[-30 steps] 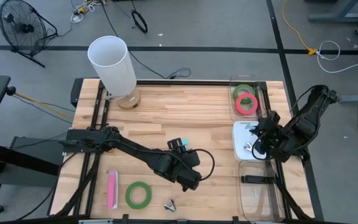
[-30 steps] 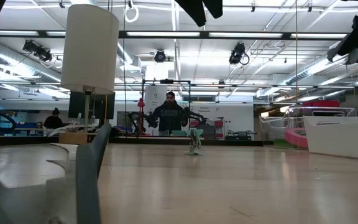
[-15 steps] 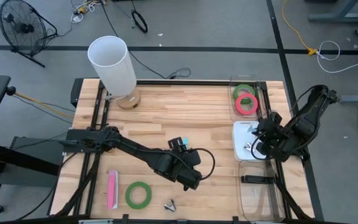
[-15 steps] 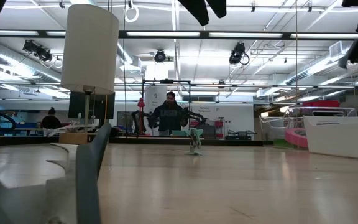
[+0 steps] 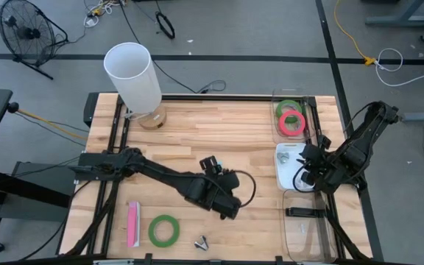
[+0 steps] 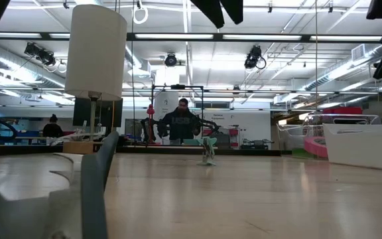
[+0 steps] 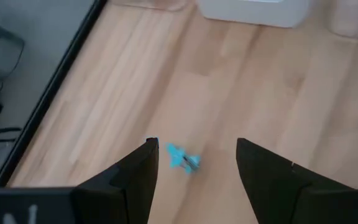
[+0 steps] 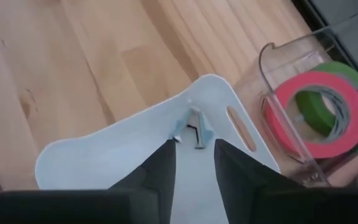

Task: Pick and place Stapler, Stapler remover, tape
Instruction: Put the light blue stapler remover into the white bin

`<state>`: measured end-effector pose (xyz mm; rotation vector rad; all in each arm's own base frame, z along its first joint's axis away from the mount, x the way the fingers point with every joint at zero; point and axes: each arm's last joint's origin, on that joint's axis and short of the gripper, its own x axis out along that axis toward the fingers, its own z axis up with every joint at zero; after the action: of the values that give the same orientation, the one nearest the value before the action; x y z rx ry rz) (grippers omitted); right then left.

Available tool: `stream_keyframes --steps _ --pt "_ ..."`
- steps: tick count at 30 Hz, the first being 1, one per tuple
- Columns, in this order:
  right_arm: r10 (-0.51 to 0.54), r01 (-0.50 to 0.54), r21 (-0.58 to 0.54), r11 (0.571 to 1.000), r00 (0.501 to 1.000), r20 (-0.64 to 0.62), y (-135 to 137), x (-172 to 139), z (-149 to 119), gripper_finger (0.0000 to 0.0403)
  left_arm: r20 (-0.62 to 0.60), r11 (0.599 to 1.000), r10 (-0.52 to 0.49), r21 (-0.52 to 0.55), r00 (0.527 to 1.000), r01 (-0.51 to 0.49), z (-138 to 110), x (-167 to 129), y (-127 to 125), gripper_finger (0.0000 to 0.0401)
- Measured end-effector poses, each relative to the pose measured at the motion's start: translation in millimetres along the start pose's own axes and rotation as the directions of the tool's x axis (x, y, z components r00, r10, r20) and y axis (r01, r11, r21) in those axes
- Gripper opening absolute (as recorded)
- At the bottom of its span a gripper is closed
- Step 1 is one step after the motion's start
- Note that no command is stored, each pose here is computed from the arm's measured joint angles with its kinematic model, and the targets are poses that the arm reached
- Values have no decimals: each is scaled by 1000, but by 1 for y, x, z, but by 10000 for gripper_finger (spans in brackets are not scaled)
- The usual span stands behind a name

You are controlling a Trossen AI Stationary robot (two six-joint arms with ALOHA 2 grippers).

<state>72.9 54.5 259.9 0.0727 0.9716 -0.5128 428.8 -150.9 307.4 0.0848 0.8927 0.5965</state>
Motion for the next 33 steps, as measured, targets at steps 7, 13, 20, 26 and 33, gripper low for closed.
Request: stream_keyframes --steps 7,13,20,26,33 --pt "3 -5 24 1000 997 82 3 0 3 108 -142 968 57 -233 988 -89 18 42 49 218" --pt "6 -6 0 1000 992 125 4 0 5 107 -371 910 9 -382 929 -162 19 94 83 218" --pt "8 -10 11 1000 984 180 6 -1 7 107 -499 903 -77 -401 863 -152 12 141 90 218" --pt "64 -66 5 998 976 207 13 -2 11 107 -504 855 -223 -512 834 -80 13 157 85 218" --pt "143 -139 -33 990 959 247 23 -4 16 107 -549 825 -269 -556 791 -105 3 172 70 218"
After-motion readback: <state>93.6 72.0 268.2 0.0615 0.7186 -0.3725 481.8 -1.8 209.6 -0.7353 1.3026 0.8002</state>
